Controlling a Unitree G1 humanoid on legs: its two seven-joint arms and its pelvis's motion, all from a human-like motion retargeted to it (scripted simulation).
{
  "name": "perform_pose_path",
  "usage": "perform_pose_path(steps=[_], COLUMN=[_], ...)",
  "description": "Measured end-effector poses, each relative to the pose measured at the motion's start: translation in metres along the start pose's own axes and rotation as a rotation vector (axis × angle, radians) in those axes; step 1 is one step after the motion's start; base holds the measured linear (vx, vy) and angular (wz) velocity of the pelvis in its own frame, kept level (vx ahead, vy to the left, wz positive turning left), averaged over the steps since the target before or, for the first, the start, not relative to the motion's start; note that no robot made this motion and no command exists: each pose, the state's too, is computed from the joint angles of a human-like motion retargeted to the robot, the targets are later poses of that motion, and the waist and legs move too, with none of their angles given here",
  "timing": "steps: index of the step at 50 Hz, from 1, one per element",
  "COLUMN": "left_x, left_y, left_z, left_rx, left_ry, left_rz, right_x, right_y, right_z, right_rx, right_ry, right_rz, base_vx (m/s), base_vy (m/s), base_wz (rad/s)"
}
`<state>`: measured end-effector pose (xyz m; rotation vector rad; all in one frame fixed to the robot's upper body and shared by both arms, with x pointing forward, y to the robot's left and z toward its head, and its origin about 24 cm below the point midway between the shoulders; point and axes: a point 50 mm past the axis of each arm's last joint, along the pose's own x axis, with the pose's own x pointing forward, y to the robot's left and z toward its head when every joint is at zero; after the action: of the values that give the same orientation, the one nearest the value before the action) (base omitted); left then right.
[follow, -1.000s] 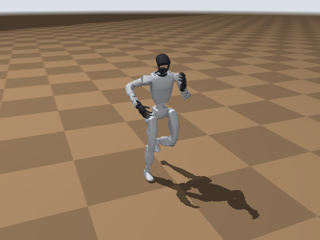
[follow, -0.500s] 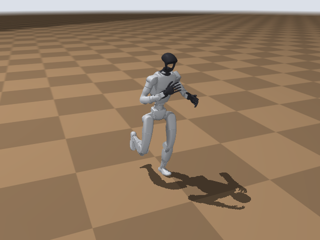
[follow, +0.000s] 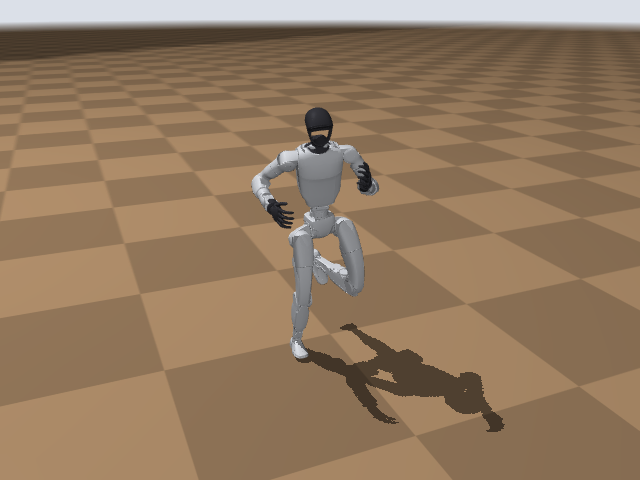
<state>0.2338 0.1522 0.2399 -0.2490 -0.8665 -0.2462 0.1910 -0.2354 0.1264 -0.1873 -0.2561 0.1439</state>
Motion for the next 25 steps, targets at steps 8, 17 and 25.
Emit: perform_pose_path(steps=[8, 17, 25], left_x=[-0.142, -0.181, -0.059], left_y=[0.065, 0.085, 0.071], left_z=[0.018, 0.055, -0.033], left_rx=[0.175, 0.348, 0.316], left_ry=[0.656, 0.848, 0.332], left_rz=[0.202, 0.215, 0.231], right_x=[0.051, 0.020, 0.014], right_y=[0.059, 0.074, 0.060], right_z=[0.152, 0.144, -0.003], right_rx=[0.342, 0.262, 0.231], right_ry=[-0.927, -0.872, -0.096], right_rz=[0.074, 0.283, 0.066], base_vx=[1.37, 1.57, 1.23], base_vy=[-0.05, 0.35, 0.28], base_wz=[-1.44, -0.21, 0.54])
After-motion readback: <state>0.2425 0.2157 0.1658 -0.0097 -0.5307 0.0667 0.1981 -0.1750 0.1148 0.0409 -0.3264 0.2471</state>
